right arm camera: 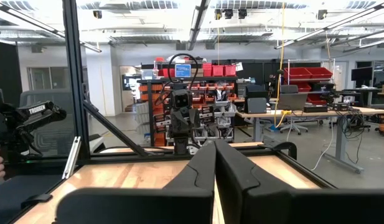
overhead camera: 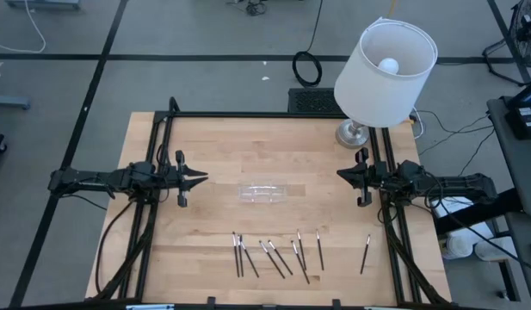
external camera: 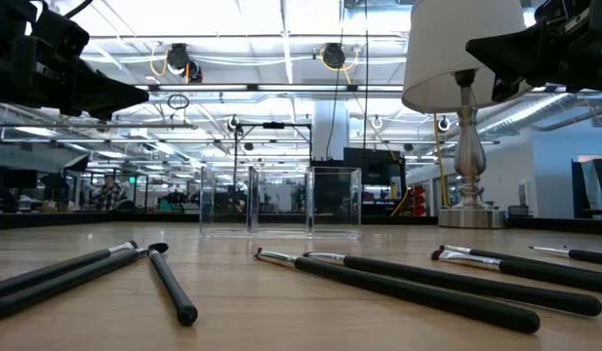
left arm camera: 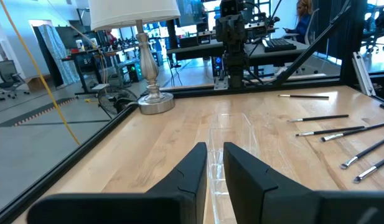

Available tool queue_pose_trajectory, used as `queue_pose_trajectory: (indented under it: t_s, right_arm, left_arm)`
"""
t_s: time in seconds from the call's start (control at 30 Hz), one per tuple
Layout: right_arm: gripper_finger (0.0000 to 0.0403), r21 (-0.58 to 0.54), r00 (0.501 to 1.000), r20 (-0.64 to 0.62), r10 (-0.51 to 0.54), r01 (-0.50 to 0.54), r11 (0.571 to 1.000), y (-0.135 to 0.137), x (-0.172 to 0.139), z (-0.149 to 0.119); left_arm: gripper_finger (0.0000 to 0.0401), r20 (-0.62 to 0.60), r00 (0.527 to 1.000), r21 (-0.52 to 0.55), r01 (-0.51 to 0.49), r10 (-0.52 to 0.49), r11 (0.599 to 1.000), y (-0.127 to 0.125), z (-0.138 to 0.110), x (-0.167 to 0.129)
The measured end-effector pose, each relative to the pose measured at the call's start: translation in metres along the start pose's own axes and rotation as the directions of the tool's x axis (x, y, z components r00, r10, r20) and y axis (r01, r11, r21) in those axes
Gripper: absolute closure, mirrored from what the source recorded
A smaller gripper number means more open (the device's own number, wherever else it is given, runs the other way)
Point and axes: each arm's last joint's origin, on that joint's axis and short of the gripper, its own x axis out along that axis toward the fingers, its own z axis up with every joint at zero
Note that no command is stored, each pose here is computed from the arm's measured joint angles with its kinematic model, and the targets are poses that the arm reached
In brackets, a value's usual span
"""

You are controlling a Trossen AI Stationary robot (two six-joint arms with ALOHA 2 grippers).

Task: Put items in baskets/containers

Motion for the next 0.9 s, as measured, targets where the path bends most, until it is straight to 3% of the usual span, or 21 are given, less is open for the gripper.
queue_pose_trajectory:
  t_s: [0.9]
  right_arm:
    - [0.0403, 0.008, 1.000, 0.021, 0.001, -0.001, 1.000, 0.0001, 0.0000, 0.0020]
  left_arm:
    - [0.0336, -0.001, 1.000, 0.026, -0.002, 0.002, 1.000, 0.0001, 0.0001, 0.0000]
